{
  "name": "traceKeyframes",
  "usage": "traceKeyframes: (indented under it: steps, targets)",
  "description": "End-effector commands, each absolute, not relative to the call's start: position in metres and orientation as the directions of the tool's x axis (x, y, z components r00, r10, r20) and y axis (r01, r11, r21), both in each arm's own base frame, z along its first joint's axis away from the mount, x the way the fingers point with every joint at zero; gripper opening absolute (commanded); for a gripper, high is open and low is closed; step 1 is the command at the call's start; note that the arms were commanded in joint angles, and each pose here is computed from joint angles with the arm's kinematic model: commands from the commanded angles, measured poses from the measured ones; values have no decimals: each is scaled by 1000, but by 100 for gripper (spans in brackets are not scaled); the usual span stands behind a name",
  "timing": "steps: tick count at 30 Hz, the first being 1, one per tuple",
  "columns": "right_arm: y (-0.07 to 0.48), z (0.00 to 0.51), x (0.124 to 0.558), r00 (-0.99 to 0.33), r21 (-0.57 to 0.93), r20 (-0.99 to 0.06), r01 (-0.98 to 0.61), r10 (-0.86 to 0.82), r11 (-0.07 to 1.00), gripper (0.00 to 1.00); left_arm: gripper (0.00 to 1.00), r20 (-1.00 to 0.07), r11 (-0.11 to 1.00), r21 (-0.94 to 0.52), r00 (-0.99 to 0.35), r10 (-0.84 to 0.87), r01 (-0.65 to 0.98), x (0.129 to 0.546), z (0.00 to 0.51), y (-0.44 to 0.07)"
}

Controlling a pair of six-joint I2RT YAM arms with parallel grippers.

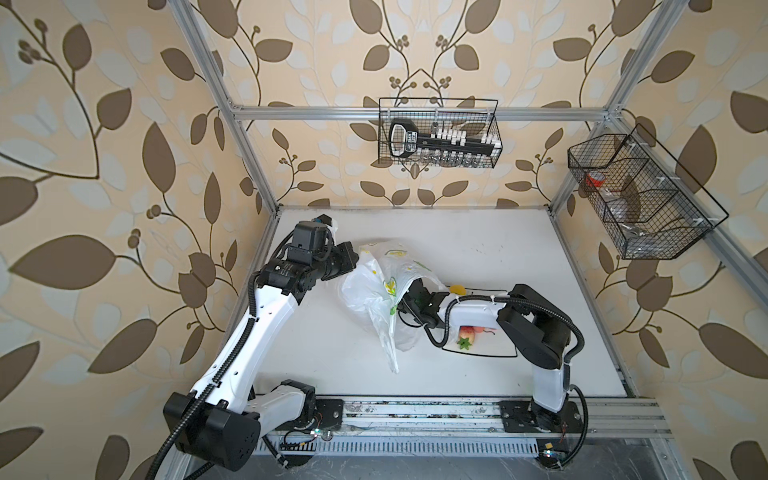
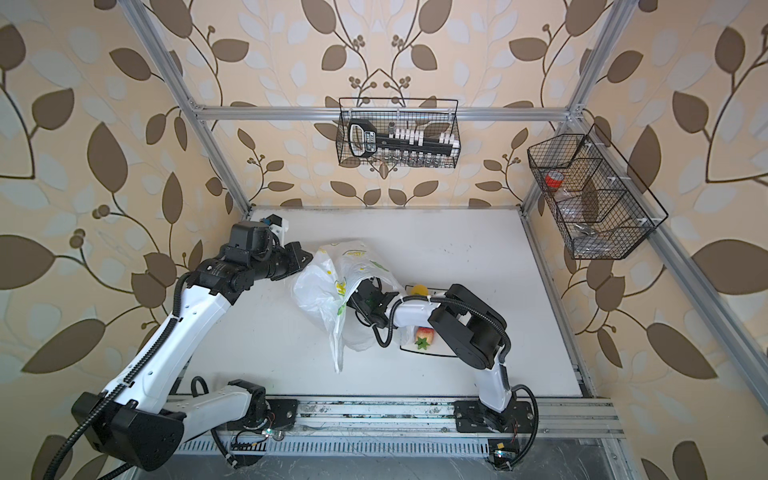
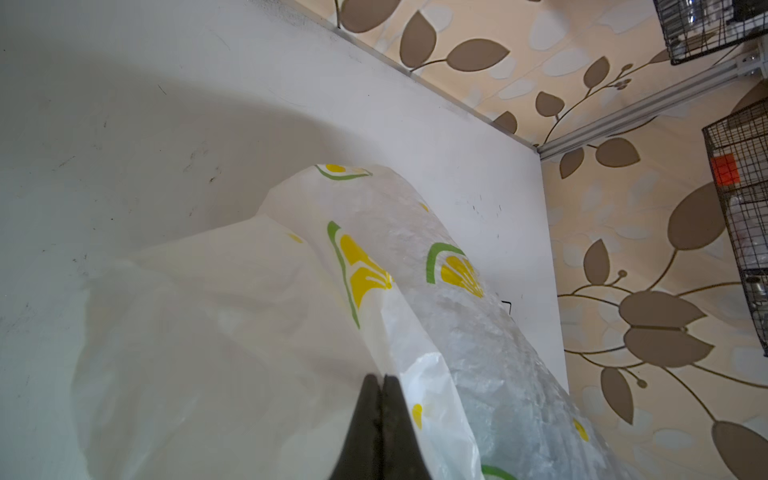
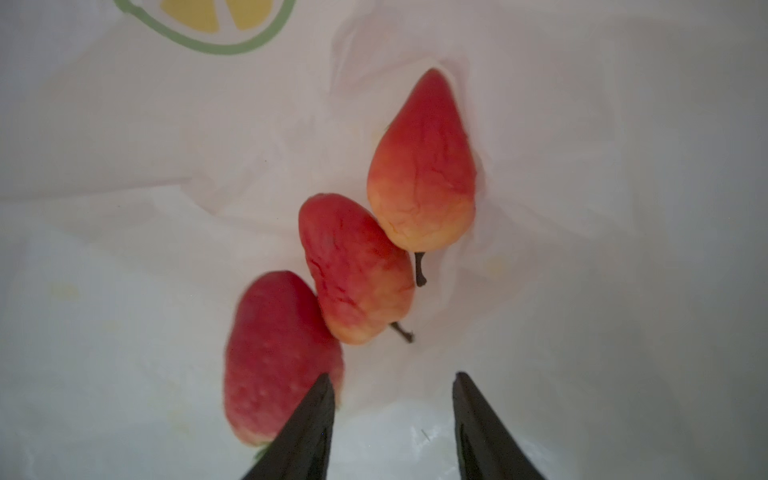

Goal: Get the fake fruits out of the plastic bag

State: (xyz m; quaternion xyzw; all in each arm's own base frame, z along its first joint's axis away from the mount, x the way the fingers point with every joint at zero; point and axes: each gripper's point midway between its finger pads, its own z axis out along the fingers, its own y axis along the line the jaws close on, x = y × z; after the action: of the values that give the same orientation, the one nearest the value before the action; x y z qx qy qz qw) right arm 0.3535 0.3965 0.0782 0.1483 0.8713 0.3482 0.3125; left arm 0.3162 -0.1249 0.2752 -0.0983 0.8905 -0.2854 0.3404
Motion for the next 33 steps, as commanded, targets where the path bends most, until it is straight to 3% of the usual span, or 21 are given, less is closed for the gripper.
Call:
traceKeyframes:
  steps: [1, 8, 16, 23, 33]
  targets:
    - [383, 79, 354, -741, 675, -463, 60, 486, 735, 48, 0, -620, 871, -491, -715, -324, 31, 308, 279, -111]
    - [355, 68, 357, -701, 558, -548, 100, 456, 824, 53, 0, -612, 894, -437, -695, -378, -102, 309, 242, -81]
    - [343, 67, 369, -666, 463, -625, 104, 407, 880, 61, 0, -574, 884, -450, -717, -395, -127, 296, 219, -80]
    - [381, 73, 357, -719, 431, -660, -125, 218, 894, 61, 0, -565, 888, -440, -728, -389, -133, 289, 210, -78]
    - [405, 65, 325, -668, 199, -718, -466, -196, 862, 63, 0, -577, 901, -410, -725, -375, -140, 298, 206, -71]
